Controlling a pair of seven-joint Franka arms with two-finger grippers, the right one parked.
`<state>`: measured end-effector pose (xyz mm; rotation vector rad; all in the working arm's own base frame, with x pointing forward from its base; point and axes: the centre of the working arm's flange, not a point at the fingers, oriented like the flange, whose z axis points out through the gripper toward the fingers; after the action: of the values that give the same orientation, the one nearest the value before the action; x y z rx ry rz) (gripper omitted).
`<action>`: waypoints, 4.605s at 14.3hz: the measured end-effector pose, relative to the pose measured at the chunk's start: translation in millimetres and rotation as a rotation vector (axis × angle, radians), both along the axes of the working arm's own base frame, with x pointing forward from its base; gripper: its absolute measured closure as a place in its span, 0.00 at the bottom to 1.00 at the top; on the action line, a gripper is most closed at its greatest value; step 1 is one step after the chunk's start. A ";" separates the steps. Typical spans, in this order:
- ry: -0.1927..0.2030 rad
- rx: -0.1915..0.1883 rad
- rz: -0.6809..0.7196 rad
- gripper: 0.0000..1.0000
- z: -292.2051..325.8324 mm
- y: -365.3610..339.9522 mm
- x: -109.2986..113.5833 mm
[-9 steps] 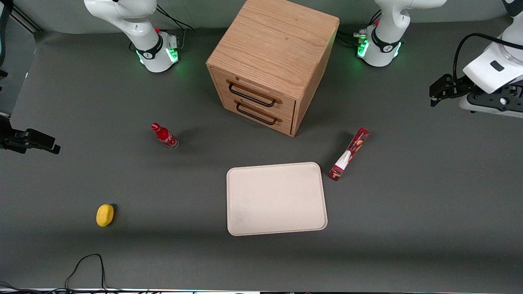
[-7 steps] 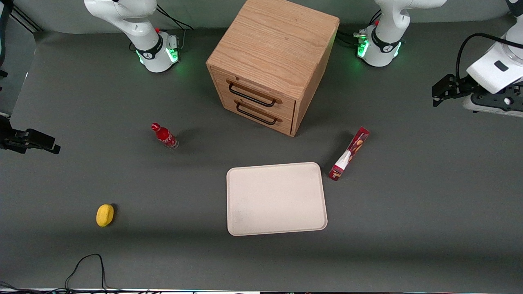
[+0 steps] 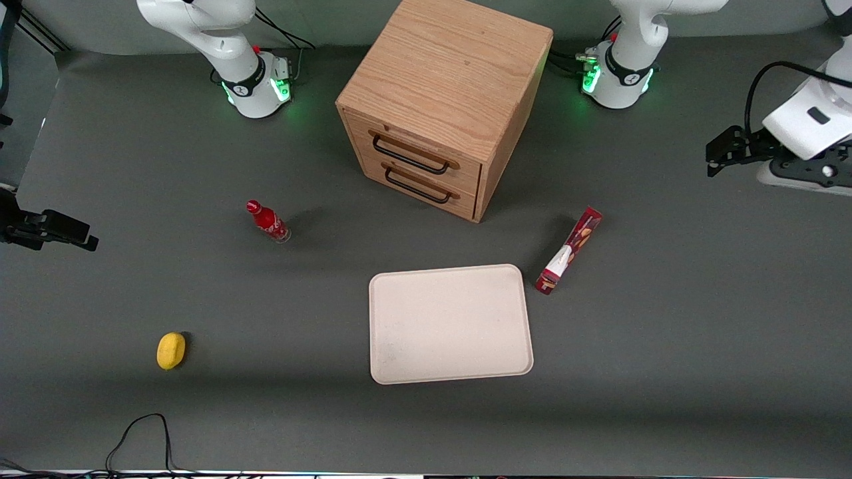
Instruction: Place red cookie box on tray
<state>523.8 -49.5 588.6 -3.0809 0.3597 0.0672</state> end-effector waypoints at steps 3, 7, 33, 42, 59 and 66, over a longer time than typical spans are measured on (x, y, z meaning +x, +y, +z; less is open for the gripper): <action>0.013 0.005 -0.076 0.00 -52.0 -41.6 12.4; 0.043 0.007 -0.175 0.00 -137.9 -96.1 27.9; 0.052 -0.019 -0.281 0.97 -275.8 -151.8 23.9; 0.062 -0.084 -0.086 0.97 -69.2 -167.7 96.5; 0.050 -0.050 0.214 0.97 -324.6 -307.1 162.4; -0.019 -0.032 0.193 0.37 -309.0 -304.3 166.1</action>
<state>689.9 -353.8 279.6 -3.1352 0.0615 0.0377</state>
